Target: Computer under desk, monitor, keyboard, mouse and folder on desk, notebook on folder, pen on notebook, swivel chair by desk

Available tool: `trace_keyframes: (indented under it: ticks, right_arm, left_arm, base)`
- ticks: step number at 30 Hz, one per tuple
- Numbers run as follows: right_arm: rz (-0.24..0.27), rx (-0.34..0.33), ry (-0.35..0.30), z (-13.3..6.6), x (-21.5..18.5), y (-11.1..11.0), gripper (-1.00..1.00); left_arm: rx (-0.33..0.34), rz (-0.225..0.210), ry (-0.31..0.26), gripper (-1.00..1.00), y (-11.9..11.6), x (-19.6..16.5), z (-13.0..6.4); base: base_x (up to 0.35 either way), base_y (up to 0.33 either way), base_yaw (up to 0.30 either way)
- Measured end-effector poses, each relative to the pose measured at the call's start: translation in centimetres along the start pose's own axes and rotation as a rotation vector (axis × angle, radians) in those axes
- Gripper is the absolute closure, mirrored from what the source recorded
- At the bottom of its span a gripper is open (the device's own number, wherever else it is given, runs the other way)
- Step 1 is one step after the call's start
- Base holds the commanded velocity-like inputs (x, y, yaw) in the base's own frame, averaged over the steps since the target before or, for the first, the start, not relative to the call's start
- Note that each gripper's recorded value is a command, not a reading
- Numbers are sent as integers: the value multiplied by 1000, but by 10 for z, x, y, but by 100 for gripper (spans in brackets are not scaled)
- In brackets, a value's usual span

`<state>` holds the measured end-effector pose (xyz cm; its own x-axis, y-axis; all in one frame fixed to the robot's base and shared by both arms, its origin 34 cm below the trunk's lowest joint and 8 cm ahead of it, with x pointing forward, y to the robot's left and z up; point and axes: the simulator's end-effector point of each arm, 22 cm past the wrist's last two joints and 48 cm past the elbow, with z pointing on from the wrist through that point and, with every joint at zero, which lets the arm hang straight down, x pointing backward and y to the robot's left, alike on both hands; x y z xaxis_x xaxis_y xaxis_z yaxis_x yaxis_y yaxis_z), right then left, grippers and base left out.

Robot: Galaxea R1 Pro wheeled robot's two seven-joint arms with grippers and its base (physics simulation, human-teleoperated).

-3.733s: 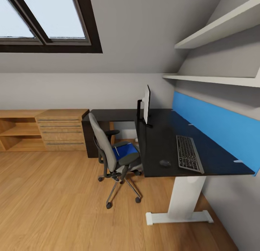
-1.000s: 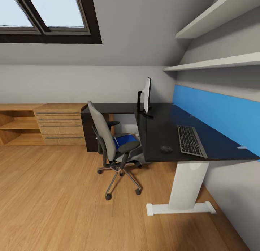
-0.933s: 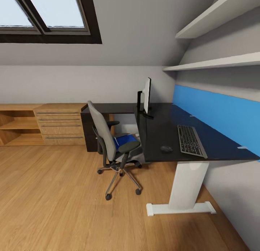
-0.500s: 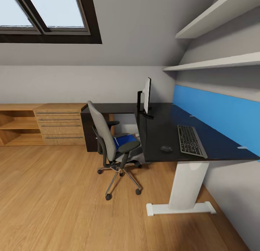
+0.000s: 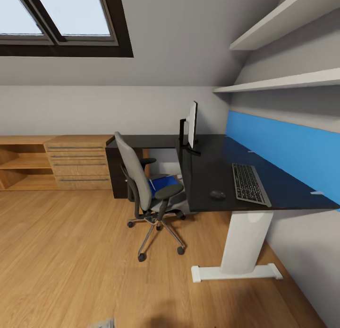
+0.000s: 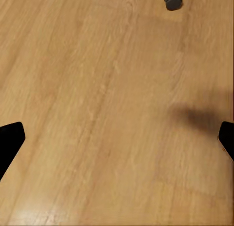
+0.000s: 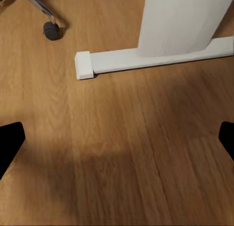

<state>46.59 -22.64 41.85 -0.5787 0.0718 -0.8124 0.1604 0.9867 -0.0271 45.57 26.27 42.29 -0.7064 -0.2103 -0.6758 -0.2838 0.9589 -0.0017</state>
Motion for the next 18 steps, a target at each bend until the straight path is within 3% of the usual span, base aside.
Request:
trace_keyframes:
  ticks: [9, 15, 18]
  right_arm:
    - [13, -21, -61, 44, -96, 27, -100]
    - [17, -24, -75, 53, -119, 33, -100]
    - [26, -36, -91, 53, -126, 44, -100]
  left_arm:
    - [3, -8, -26, -100, -12, -41, 6]
    - [-6, 2, 28, -100, -7, -13, 10]
    - [-14, -6, -1, -100, -4, -13, 11]
  base:
    - [0, 0, 0]
    - [0, 0, 0]
    - [0, 0, 0]
